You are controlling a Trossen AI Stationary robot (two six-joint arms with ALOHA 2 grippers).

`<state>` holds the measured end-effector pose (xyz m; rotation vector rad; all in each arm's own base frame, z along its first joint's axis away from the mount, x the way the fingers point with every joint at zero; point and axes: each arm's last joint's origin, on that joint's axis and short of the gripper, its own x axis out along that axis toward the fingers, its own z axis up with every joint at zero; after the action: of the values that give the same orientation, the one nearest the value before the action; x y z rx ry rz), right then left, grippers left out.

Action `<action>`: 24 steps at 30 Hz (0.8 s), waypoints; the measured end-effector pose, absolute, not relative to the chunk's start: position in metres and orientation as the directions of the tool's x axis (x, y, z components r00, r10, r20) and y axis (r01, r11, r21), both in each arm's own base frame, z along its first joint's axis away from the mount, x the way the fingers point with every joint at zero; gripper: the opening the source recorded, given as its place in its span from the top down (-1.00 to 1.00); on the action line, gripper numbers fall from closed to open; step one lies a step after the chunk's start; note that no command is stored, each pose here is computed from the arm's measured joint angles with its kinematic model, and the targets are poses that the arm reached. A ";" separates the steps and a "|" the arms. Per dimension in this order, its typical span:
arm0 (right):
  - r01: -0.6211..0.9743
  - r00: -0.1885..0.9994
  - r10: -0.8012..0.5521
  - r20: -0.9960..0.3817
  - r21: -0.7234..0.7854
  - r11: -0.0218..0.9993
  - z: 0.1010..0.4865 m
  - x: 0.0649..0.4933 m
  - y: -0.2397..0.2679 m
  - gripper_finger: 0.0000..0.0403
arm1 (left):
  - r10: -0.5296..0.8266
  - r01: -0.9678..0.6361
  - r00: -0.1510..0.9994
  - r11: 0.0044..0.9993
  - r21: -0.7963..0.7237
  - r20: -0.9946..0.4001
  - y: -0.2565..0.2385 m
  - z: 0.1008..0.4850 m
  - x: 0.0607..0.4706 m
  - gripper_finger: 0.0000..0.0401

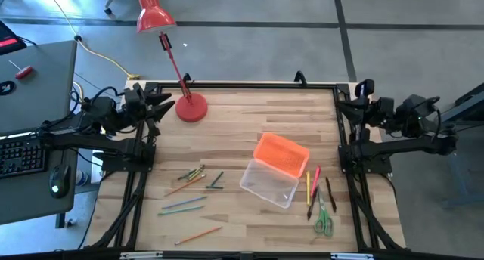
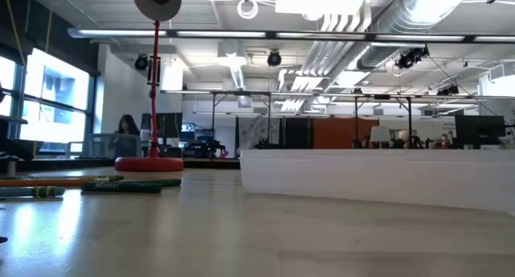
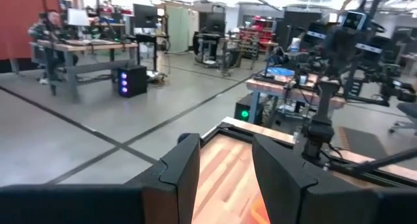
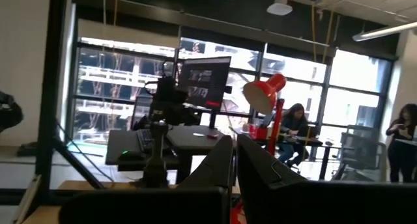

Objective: Pick & place school supplies into a supply box
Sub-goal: Put the top left green crayon into the supply box

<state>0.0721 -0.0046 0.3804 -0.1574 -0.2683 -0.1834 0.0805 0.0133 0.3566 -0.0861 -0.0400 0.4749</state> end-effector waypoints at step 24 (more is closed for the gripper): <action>0.236 0.938 -0.178 0.298 -0.172 0.956 0.383 0.073 -0.005 1.00 | 0.427 -0.441 0.896 0.888 -0.133 -0.119 0.012 0.344 0.117 0.14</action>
<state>0.0729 -0.0052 0.3828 -0.2077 -0.2841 -0.2132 0.1173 0.0123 0.3444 -0.1584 0.0868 0.4518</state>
